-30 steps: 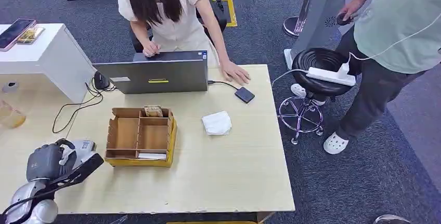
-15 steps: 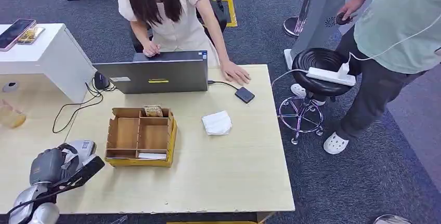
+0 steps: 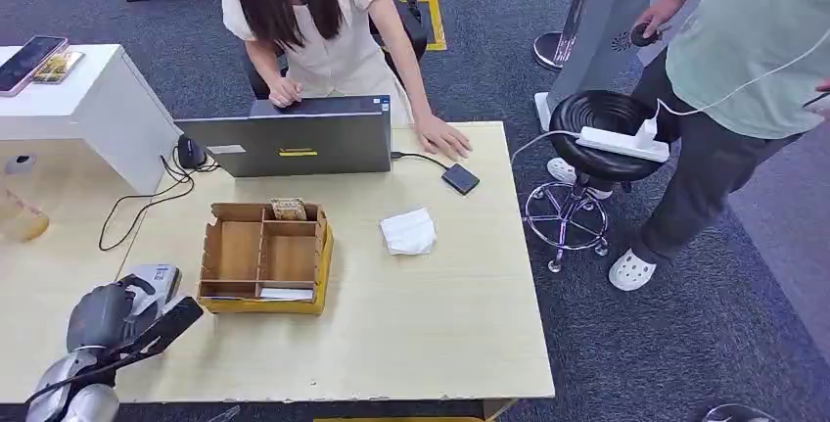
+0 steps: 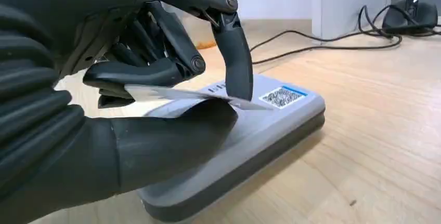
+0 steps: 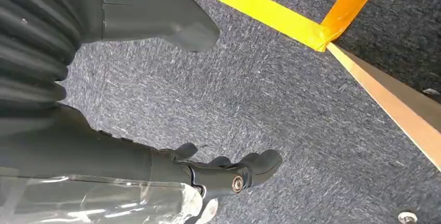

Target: Pass the card to the sensor for recognition and then transmit it.

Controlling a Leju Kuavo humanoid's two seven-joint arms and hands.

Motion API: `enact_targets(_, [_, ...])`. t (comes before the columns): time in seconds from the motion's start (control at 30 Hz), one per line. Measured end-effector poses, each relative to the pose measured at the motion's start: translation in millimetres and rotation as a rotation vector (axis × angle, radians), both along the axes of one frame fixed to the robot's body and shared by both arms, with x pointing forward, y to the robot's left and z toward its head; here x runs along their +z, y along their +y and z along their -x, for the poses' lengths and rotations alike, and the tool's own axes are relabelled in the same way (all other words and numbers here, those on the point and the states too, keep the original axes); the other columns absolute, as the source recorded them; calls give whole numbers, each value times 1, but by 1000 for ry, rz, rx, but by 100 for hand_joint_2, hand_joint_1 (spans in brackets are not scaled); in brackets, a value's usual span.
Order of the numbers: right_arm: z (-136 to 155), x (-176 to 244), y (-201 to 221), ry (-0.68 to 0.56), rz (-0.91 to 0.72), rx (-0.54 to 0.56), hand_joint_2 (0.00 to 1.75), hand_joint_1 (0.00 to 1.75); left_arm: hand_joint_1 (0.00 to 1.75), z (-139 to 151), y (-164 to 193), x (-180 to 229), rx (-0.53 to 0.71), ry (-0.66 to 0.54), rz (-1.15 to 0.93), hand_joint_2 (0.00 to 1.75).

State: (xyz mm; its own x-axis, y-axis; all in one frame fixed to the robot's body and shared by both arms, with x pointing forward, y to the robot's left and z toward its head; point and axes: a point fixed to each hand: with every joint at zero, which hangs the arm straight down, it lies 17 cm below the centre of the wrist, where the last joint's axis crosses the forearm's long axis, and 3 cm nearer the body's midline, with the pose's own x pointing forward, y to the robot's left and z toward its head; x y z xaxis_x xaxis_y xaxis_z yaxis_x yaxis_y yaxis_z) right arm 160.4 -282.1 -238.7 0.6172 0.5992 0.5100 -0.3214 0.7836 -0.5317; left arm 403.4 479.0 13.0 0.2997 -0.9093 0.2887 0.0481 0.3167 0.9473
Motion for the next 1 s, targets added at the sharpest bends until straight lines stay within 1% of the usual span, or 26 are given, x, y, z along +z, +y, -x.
enact_targets(0.4, [-2, 1, -2, -9, 10, 3, 175, 0, 175, 4, -6, -14, 2, 37, 41, 175])
enact_targets(1.0, [-3, 2, -2, -11, 15, 10, 175, 0, 175, 5, -9, -17, 1, 44, 49, 175])
